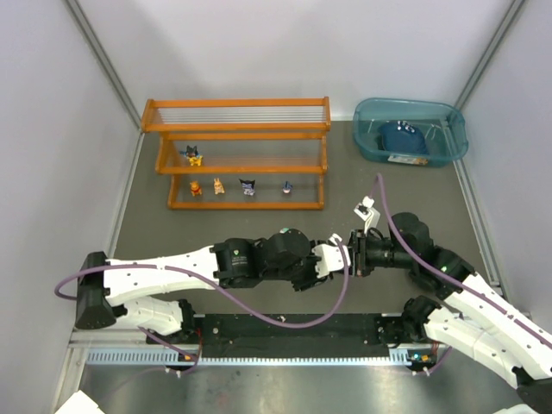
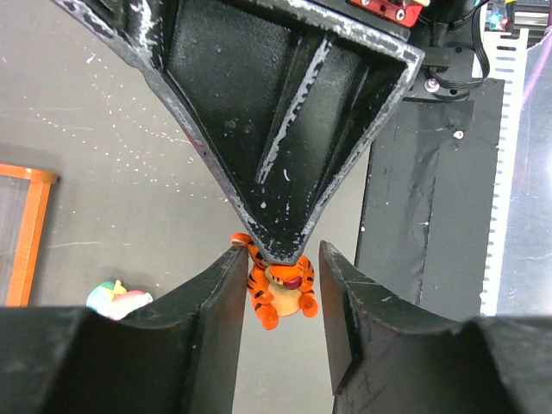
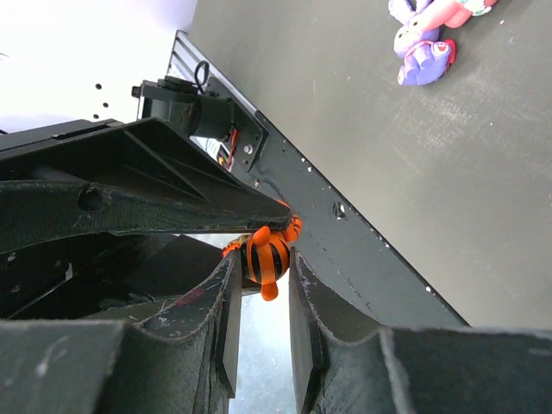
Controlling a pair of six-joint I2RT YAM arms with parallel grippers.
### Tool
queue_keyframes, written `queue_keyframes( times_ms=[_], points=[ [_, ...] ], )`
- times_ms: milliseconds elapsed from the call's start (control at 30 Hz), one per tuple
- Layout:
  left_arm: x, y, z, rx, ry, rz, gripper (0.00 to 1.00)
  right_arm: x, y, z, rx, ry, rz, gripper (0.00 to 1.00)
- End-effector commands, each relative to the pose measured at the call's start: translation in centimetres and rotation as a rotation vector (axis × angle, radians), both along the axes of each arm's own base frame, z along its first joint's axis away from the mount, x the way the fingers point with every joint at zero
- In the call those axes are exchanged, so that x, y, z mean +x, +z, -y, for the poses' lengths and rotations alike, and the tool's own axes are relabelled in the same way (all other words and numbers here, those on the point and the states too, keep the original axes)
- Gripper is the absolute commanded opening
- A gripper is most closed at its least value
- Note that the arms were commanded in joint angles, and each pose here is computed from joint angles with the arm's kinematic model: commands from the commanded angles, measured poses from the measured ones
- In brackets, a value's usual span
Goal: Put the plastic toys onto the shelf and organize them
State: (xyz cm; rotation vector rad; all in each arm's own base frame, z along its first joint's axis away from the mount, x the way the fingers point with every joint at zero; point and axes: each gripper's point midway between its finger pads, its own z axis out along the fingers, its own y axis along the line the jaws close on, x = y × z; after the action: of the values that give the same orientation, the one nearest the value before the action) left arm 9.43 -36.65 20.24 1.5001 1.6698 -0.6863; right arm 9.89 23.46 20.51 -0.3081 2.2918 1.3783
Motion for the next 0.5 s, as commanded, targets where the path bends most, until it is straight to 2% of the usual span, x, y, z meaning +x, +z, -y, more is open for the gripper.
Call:
queue_keyframes(
  times_ms=[0,467],
  points=[
    [0.1,1.7,0.8,-0.019,-0.004,0.001,0.42,0.2,1.3,-0.1,0.029,-0.001,0.054,0.00],
    [-0.1,0.7,0.8,0.042,-0.007,-0.029,0.36,0.0,1.0,0.0,0.025,0.000,0.048,0.00]
  ],
)
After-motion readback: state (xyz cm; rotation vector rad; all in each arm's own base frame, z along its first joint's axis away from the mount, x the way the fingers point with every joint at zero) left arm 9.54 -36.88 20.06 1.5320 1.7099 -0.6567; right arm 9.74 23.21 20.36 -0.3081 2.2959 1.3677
